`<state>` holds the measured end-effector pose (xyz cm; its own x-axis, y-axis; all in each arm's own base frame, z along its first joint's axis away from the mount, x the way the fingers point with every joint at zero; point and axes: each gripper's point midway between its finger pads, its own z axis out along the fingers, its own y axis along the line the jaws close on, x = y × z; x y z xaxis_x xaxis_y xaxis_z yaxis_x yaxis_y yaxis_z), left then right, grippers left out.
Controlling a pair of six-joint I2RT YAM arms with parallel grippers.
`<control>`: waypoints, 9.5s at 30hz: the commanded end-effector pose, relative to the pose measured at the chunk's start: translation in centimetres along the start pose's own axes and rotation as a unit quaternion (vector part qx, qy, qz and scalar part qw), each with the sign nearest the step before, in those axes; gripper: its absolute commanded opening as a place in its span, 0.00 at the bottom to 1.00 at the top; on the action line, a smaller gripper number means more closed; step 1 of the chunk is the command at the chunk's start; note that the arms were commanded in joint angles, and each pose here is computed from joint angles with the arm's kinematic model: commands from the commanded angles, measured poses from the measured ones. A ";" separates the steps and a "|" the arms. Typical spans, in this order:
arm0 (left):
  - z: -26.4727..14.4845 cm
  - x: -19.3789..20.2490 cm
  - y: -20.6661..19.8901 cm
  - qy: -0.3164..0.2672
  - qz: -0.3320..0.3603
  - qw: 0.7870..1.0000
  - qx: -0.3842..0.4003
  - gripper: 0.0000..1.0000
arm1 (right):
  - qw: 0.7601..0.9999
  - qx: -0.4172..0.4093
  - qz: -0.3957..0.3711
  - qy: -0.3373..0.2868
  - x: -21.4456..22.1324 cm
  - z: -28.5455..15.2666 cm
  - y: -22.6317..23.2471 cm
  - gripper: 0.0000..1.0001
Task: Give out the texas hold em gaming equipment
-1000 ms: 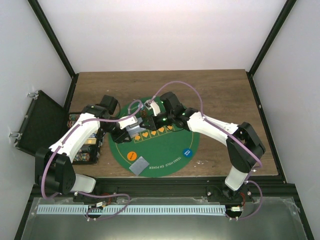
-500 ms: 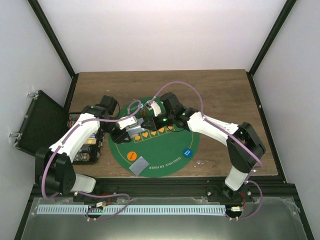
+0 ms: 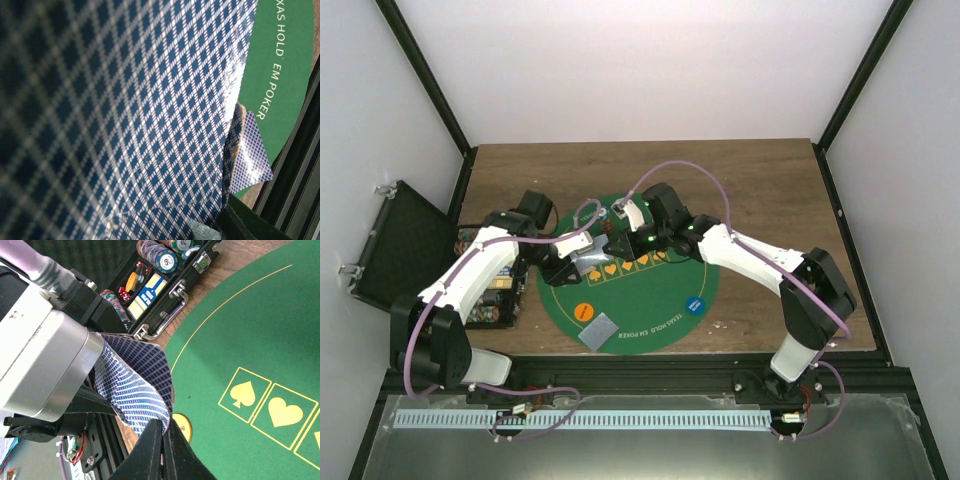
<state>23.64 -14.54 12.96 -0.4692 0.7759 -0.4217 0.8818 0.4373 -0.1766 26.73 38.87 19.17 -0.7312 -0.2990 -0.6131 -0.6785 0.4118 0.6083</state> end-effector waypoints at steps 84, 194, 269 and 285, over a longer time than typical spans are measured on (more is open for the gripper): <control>-1.8 -0.4 -0.8 -0.040 -0.010 0.999 0.016 0.47 | 0.970 0.052 0.113 -0.208 3.5 -17.0 -7.2 0.74; -1.8 1.4 -0.1 -0.029 -0.045 0.999 0.000 0.47 | 0.979 -0.014 0.104 0.176 14.3 5.7 -2.1 0.27; -1.6 0.5 -1.6 -0.020 0.000 1.000 0.009 0.44 | 0.998 -0.063 0.003 -0.018 -1.1 1.3 2.6 0.01; -1.7 1.4 0.9 -0.025 -0.047 0.998 -0.015 0.44 | 0.992 0.013 0.088 -0.092 -1.4 -7.6 -1.4 0.01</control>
<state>23.00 -12.59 13.75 -0.5359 0.7223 -0.4372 0.8411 0.5019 -0.2017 26.56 37.77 23.40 -0.7483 -0.1871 -0.6365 -0.6572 0.3395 0.6729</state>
